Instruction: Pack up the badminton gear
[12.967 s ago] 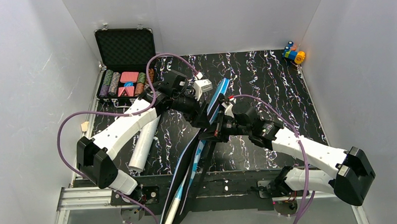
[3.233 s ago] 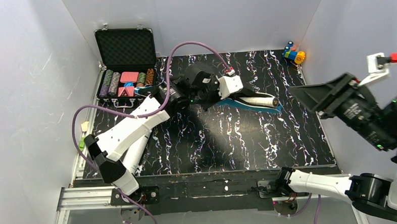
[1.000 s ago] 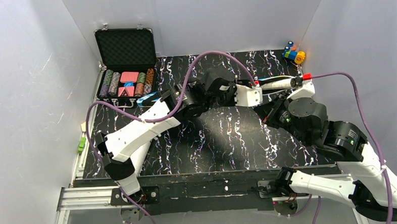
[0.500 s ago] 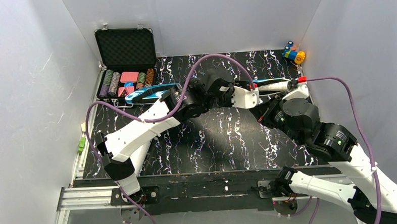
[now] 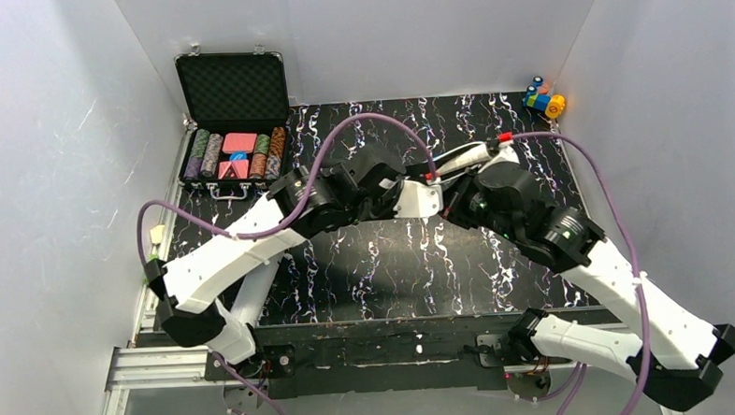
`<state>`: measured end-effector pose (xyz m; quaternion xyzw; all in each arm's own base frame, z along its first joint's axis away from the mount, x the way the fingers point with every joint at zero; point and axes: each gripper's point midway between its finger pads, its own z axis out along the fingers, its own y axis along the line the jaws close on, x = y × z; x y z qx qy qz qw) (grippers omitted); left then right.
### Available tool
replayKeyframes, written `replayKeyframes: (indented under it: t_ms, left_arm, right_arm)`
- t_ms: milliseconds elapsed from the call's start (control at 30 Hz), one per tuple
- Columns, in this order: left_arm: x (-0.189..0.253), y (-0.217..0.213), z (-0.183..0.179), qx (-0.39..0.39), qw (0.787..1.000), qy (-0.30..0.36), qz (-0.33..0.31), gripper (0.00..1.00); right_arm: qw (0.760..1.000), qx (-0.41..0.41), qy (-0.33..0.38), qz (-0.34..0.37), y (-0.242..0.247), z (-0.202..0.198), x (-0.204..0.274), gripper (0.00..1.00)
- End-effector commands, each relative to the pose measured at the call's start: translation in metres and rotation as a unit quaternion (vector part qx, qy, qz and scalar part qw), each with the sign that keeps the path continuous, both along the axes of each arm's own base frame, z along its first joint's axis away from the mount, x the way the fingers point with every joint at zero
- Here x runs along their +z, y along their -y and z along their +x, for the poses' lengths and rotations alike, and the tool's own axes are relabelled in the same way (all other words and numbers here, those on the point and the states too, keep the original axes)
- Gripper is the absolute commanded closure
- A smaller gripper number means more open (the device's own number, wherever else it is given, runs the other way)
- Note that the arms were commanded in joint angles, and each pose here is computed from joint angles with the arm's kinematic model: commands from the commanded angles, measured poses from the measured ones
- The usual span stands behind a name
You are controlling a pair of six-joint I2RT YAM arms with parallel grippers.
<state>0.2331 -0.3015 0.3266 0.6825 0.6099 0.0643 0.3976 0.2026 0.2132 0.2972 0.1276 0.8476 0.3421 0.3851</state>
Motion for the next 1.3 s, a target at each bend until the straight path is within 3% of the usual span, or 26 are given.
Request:
replayKeyframes:
  t_ms: [0,267,400,567,800,1033,1267]
  left_arm:
    - [0.067,0.009,-0.03,-0.069,0.986,0.019,-0.149,1.0]
    - [0.011,-0.025,-0.024,-0.042,0.99,-0.026,-0.133,1.0]
    - [-0.007,-0.034,-0.028,-0.048,0.991,-0.035,-0.121,1.0]
    - [-0.014,-0.043,-0.035,-0.062,0.99,-0.027,-0.126,1.0]
    - [-0.027,-0.049,-0.041,-0.062,0.99,-0.036,-0.125,1.0]
    - [-0.032,-0.045,-0.032,-0.047,0.992,-0.035,-0.111,1.0]
    - [-0.032,-0.04,-0.022,-0.038,0.993,-0.038,-0.11,1.0]
  right_arm:
    - [0.994,0.094,-0.051,-0.01,-0.037,-0.012,-0.017,0.99]
    - [0.993,0.108,-0.051,0.005,-0.04,-0.019,0.002,0.99]
    - [0.992,0.117,-0.012,0.035,-0.032,-0.028,0.031,0.98]
    - [0.992,0.084,0.074,0.065,-0.002,-0.032,0.087,0.87]
    - [0.985,0.024,0.156,0.064,0.027,-0.02,0.136,0.99]
    - [0.985,0.028,0.151,0.074,0.022,-0.019,0.129,0.99]
    - [0.988,-0.019,0.136,0.074,0.049,-0.026,0.105,0.99]
